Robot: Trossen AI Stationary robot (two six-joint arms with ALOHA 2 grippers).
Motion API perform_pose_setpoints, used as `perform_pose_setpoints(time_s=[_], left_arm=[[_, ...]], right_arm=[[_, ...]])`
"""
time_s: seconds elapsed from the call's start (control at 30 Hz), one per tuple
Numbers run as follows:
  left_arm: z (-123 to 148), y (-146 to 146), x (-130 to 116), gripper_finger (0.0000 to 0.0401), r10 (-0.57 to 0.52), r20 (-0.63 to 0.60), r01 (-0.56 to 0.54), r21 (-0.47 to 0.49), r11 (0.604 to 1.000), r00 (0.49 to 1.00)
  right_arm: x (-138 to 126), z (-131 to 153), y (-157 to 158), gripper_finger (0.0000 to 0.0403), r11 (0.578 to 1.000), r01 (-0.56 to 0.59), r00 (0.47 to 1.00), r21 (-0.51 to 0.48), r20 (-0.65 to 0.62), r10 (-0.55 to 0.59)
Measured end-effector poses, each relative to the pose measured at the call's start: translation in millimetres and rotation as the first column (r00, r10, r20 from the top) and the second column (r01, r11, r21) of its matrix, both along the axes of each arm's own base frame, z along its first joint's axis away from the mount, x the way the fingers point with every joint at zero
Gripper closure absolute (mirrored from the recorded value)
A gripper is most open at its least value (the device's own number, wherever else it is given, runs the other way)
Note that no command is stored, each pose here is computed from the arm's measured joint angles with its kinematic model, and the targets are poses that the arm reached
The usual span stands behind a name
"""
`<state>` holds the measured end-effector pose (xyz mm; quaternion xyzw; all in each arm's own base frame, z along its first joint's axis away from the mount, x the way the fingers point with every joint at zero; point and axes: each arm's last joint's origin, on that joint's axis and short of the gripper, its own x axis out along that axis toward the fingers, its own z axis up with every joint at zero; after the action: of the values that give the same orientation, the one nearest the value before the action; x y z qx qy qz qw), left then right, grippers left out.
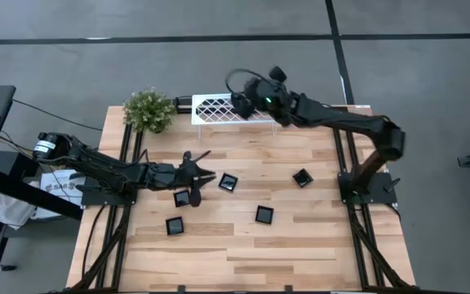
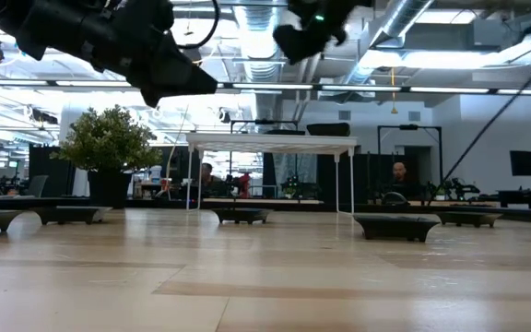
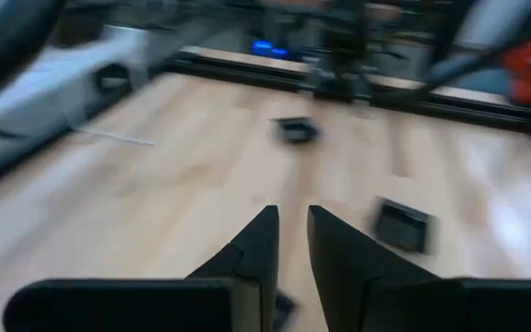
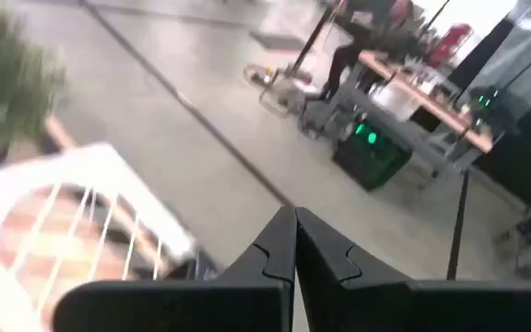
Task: Pick & Place Mini shaped plates
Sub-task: Put the black square plate on the shelf
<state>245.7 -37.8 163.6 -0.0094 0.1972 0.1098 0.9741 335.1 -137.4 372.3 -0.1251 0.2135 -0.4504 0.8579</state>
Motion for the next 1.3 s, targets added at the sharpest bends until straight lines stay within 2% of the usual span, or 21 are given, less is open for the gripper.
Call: perform_pose_setpoints(time_s=[0.1,0.3,0.4,0.57,0.73,0.87,0.97,1.03,1.13,1.3], left_arm=[[-0.3,-2.1,0.3,0.0339,-0.066,-0.005,0.066,-0.033,0.997,0.998],[-0.3,2.3,0.8,0.0339,-0.022,0.004,0.022,-0.066,0.998,1.0],[-0.5,4.2,1.4,0.0339,-0.047,0.003,0.047,-0.098,0.994,0.999],[0.8,4.2,3.3,0.0339,-0.122,0.007,0.122,-0.161,0.979,0.992],[5.9,-5.8,5.6,0.0339,-0.243,0.023,0.243,-0.176,0.954,0.97],[7.0,-20.0,3.4,0.0339,-0.431,0.019,0.43,-0.113,0.896,0.902],[7.0,-27.2,1.6,0.0338,-0.496,0.006,0.496,-0.045,0.867,0.868],[6.5,-30.4,0.4,0.0336,-0.523,-0.004,0.523,-0.006,0.852,0.852],[2.8,-31.1,-2.0,0.0324,-0.532,-0.031,0.532,-0.005,0.847,0.846],[-5.0,-24.7,-4.3,0.0292,-0.45,-0.125,0.454,0.009,0.891,0.884]], right_arm=[[-28.3,-21.1,25.1,0.0403,0.999,-0.026,0.999,0.03,0.037,0.024],[-85.0,-75.1,90.2,0.0403,0.983,-0.166,0.98,0.074,0.127,0.156],[-109.3,-95.2,118.1,0.0403,0.965,-0.239,0.96,0.111,0.174,0.218],[-135.3,-127.1,153.0,0.0403,0.91,-0.382,0.919,0.16,0.169,0.356],[-147.1,-146.0,176.1,0.0403,0.856,-0.46,0.886,0.235,0.174,0.429],[-147.6,-155.1,190.5,0.0403,0.812,-0.504,0.864,0.295,0.182,0.47],[-144.4,-159.6,199.8,0.0403,0.763,-0.55,0.835,0.339,0.204,0.511],[-142.1,-163.4,203.7,0.0403,0.742,-0.568,0.821,0.355,0.194,0.536],[-139.0,-169.0,205.0,0.0403,0.743,-0.559,0.826,0.368,0.171,0.537],[-132.6,-177.5,200.3,0.0384,0.765,-0.518,0.85,0.383,0.136,0.508]])
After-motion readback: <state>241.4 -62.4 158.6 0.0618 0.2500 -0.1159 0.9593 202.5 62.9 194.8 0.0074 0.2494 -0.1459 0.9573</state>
